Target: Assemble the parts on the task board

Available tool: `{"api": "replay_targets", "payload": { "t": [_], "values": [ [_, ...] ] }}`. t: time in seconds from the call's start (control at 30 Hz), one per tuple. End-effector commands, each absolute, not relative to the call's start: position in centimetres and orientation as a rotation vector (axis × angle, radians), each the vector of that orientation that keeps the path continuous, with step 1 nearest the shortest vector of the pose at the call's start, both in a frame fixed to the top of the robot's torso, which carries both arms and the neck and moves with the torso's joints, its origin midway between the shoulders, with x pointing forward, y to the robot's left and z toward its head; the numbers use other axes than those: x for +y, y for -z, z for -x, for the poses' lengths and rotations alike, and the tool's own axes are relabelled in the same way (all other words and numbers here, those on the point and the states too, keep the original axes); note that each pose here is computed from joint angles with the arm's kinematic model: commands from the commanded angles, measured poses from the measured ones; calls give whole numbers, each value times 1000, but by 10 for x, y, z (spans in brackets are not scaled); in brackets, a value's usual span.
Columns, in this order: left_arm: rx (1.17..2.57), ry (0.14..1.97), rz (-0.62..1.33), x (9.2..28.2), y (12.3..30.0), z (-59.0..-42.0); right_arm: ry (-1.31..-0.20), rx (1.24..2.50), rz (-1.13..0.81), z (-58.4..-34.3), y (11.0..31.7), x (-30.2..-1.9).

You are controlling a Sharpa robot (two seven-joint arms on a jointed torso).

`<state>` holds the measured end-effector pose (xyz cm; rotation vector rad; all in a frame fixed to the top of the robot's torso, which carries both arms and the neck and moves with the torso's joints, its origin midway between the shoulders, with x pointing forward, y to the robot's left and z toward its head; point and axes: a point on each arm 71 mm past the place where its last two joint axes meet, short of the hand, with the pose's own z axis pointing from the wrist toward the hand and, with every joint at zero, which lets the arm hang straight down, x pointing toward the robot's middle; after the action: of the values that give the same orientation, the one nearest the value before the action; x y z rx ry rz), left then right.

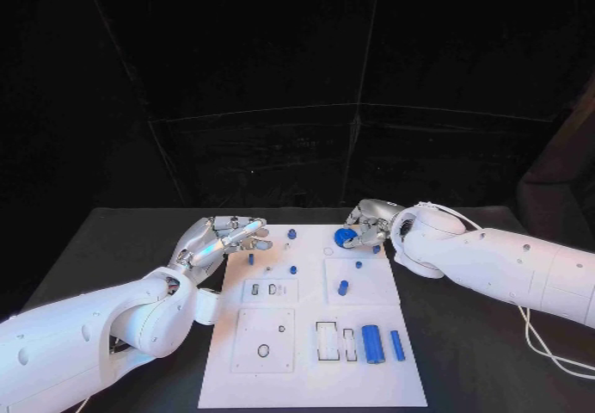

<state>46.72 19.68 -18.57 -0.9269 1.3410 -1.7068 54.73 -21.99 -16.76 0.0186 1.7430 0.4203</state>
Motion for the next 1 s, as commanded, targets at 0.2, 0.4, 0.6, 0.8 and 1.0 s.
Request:
{"api": "replay_targets", "payload": {
  "t": [0.2, 0.4, 0.6, 0.8, 1.0],
  "values": [
    [1341, 1724, 929, 197, 185, -467, -379, 1746, -9, -548, 169, -222],
    [1342, 1724, 930, 198, 185, -467, -368, 1754, 6, -548, 170, -222],
    [1344, 1725, 931, 198, 185, -467, -350, 1740, 24, -548, 169, -218],
    [1348, 1727, 932, 198, 185, -467, -327, 1699, 52, -546, 165, -211],
    [1351, 1730, 932, 197, 185, -466, -317, 1643, 89, -542, 161, -203]
  ]
}}
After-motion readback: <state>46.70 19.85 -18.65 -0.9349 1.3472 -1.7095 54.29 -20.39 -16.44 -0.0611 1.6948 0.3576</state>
